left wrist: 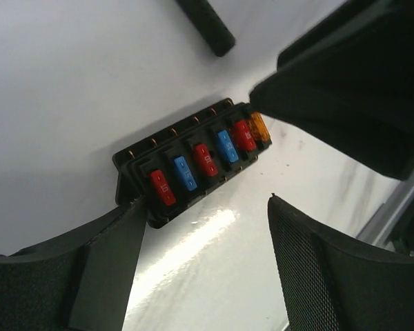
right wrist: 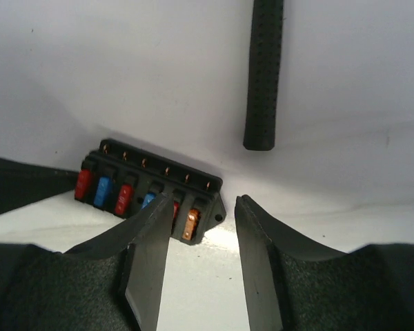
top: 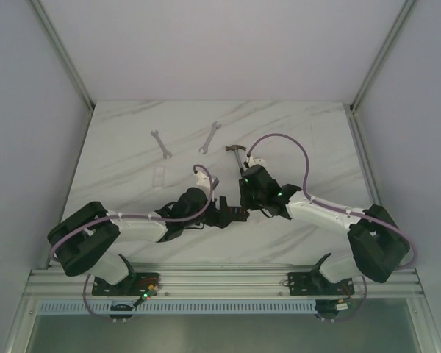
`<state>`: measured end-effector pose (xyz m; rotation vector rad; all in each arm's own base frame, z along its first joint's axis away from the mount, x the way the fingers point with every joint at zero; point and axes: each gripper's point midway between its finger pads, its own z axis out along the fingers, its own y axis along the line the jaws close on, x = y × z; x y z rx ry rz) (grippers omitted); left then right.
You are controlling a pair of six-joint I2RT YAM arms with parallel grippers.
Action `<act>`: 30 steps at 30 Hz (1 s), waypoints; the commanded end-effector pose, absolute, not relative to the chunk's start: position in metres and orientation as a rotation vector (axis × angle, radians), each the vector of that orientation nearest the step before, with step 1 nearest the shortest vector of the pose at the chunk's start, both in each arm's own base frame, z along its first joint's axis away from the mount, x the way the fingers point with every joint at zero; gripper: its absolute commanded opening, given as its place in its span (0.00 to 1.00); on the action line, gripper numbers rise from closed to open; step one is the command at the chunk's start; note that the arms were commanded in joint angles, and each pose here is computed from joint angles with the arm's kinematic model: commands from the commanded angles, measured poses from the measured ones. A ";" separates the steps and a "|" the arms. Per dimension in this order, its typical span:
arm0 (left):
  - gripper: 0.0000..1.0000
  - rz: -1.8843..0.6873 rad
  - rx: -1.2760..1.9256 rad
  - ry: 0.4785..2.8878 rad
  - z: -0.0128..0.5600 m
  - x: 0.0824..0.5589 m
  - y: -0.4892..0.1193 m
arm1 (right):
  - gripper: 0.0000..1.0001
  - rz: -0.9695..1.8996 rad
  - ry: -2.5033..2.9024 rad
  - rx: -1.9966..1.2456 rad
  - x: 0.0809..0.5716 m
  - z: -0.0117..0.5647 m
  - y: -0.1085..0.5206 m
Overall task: Snap on the fuse box
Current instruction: Adjust the fuse box base at the center of the board, then pick up the fuse box cover from the center of the board.
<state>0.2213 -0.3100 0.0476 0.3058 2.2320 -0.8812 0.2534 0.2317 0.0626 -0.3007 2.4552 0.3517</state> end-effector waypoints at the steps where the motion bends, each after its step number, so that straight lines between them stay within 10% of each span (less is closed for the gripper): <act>1: 0.80 -1.019 0.354 2.191 0.063 0.210 -0.339 | 0.49 0.259 2.388 -0.242 0.267 0.077 0.213; 13: 0.87 -0.741 0.229 2.225 0.076 0.231 -0.299 | 0.51 0.242 2.325 -0.243 0.279 0.084 0.206; 30: 1.00 0.034 -0.224 2.246 0.094 0.325 -0.086 | 0.69 0.257 2.219 -0.317 0.286 0.072 0.207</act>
